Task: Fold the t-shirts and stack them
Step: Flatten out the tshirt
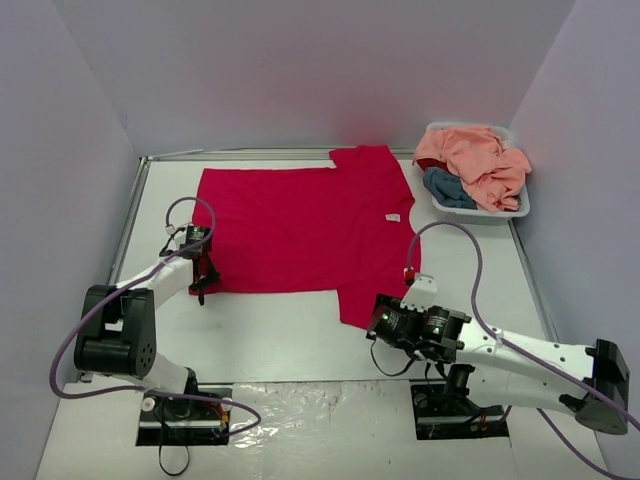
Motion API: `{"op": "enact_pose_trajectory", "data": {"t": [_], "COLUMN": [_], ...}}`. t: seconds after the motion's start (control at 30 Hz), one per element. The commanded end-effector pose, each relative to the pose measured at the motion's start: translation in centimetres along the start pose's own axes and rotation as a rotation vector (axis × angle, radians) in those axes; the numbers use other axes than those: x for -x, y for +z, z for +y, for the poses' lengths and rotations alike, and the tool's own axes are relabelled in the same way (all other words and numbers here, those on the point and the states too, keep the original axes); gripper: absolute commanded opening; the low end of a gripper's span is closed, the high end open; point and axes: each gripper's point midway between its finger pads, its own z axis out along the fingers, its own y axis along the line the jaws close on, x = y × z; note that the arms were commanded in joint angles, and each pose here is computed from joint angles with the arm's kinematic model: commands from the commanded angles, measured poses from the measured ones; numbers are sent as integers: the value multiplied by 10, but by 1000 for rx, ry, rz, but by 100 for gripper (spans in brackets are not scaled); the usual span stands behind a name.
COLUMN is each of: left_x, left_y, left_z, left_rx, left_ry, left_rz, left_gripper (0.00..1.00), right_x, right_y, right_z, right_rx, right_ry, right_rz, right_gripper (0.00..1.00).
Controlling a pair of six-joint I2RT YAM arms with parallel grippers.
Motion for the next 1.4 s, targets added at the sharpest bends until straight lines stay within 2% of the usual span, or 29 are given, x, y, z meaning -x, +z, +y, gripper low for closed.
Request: {"op": "enact_pose_trajectory", "data": {"t": [0.0,0.4,0.53,0.67,0.77,0.9,1.03,1.23,1.37], "left_x": [6,7,7,6,6,6,6,6,6], "left_y": [-7,-7,-8,-9,-9,-9,-10,-10,-10], "left_z": [-4,-6,-7,-7,-8,-9,-9,-10,-10], "left_rx": [-21,-22,-25,-29,-31,-34,-32,-39,-38], "left_ry": [12,21,22,25,26,28,31,34,36], "left_rz": [-29,-34,-34,-34,-35,-33,-33,-34,-32], "left_gripper": [23,23,23,23,23,23,23,23,23], "right_x": [25,39,42,42,46,19,13,-7,-22], "right_y": [-16,-26,-31,-34,-35,-14,-8,-28,-50], "right_z": [0,13,11,5,1,4,7,21,5], "right_rx": [40,157,208,180,89,-57,-130,-3,39], "right_ry": [88,291,301,189,47,-166,-277,-296,-275], "right_rz": [-102,-155,-163,-167,-162,-46,-13,63,93], "right_gripper": [100,100,100,100,100,100,100,100,100]}}
